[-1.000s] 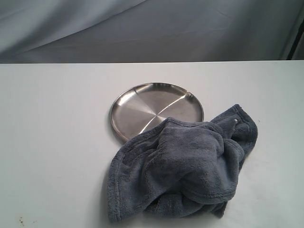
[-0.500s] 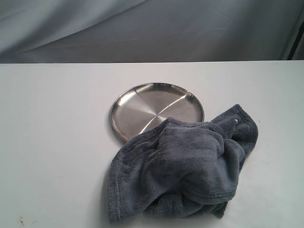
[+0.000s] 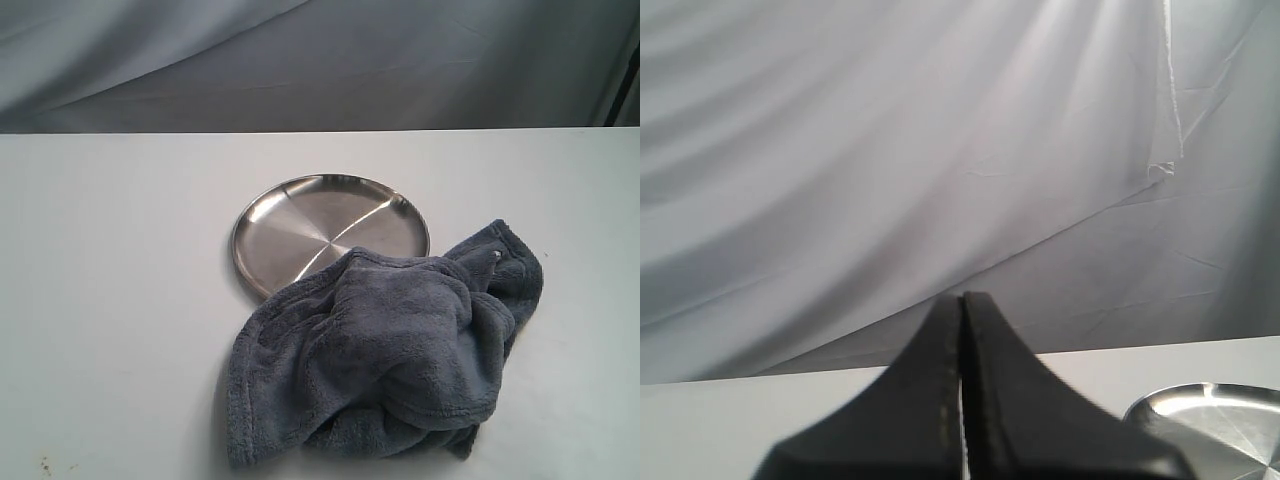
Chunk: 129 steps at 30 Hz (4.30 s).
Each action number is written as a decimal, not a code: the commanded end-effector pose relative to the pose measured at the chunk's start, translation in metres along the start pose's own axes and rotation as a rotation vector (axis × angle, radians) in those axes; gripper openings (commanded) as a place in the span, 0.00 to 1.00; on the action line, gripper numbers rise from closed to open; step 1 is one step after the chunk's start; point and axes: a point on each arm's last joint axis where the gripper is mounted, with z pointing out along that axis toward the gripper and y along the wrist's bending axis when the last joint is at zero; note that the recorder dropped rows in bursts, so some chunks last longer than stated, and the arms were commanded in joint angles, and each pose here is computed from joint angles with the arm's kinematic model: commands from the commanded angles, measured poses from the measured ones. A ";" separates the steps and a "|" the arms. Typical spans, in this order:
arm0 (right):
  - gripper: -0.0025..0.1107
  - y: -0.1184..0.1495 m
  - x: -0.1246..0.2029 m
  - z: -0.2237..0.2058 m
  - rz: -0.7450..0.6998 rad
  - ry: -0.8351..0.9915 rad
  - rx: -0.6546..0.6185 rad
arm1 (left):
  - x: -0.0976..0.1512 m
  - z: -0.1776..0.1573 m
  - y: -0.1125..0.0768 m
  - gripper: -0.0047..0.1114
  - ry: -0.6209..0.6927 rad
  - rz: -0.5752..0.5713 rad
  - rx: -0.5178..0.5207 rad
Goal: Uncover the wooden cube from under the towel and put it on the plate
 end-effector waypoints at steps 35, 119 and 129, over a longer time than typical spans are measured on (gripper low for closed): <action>0.64 0.037 0.004 0.199 -0.246 0.607 -0.334 | 0.000 0.000 0.000 0.04 -0.009 -0.005 0.001; 0.02 0.055 -0.055 0.149 -0.301 0.420 -0.447 | 0.000 0.000 0.000 0.04 -0.009 -0.005 0.001; 0.17 0.043 -0.015 0.189 -0.260 0.636 -0.382 | 0.000 0.000 0.000 0.04 -0.009 -0.005 0.001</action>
